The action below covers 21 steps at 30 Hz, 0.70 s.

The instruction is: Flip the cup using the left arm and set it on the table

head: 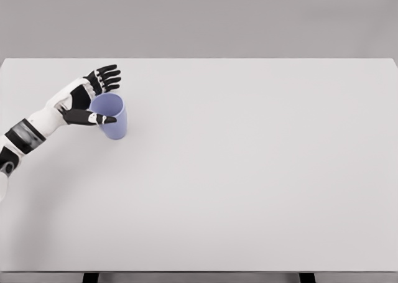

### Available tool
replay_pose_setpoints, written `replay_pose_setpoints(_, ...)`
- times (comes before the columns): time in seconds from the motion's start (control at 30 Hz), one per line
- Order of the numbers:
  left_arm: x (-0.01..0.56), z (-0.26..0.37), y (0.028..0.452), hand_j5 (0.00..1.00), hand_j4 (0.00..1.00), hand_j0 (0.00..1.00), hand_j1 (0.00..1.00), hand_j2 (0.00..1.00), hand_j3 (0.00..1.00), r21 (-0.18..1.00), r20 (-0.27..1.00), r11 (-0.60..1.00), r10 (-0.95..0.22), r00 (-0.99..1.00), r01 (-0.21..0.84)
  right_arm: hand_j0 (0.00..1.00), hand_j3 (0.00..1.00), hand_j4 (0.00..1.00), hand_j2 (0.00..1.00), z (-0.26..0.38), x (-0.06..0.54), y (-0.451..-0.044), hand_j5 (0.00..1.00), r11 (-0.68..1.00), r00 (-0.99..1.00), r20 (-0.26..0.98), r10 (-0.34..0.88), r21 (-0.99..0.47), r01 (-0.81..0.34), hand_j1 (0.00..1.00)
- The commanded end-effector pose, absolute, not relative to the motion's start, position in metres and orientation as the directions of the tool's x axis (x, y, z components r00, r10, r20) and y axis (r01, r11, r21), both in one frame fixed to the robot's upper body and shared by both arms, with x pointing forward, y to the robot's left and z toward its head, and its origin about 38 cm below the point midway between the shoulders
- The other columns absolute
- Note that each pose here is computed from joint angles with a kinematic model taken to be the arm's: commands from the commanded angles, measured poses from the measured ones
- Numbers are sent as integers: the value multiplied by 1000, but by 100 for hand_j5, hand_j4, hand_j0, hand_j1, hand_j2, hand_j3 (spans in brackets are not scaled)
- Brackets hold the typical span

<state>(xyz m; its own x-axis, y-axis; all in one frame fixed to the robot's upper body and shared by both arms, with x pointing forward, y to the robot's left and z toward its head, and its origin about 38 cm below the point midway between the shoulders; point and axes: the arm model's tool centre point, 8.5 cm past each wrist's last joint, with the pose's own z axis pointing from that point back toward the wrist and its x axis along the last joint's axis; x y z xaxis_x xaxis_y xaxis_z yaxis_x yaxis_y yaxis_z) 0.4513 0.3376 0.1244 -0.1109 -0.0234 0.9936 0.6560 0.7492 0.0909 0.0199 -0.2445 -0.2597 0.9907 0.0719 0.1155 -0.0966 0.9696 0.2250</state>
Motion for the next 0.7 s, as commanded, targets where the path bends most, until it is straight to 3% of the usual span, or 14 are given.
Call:
replay_pose_setpoints(0.0, 451, 133, 343, 100, 100, 100, 100, 100, 100, 102, 991, 752, -22, -129, 652, 100, 100, 100, 100, -260, 20, -244, 100, 970, 991, 116, 72, 225, -97, 100)
replay_pose_setpoints(0.4, 450, 186, 348, 100, 100, 100, 100, 100, 100, 220, 963, 715, -49, -266, 664, 100, 100, 100, 100, -260, 20, -244, 100, 970, 991, 115, 71, 225, -96, 100)
replay_pose_setpoints(0.53, 436, 214, 345, 100, 100, 100, 100, 100, 100, 379, 877, 672, -41, -479, 636, 100, 100, 100, 100, -260, 20, -244, 100, 970, 991, 115, 71, 225, -96, 100)
replay_pose_setpoints(0.6, 432, 220, 336, 100, 100, 100, 100, 100, 100, 441, 857, 624, -78, -510, 645, 100, 100, 100, 100, -260, 20, -244, 100, 970, 991, 115, 71, 225, -96, 100)
replay_pose_setpoints(0.67, 427, 219, 341, 100, 100, 100, 100, 100, 100, 538, 825, 553, -188, -534, 637, 100, 100, 100, 100, -260, 20, -244, 100, 970, 991, 116, 72, 225, -97, 100)
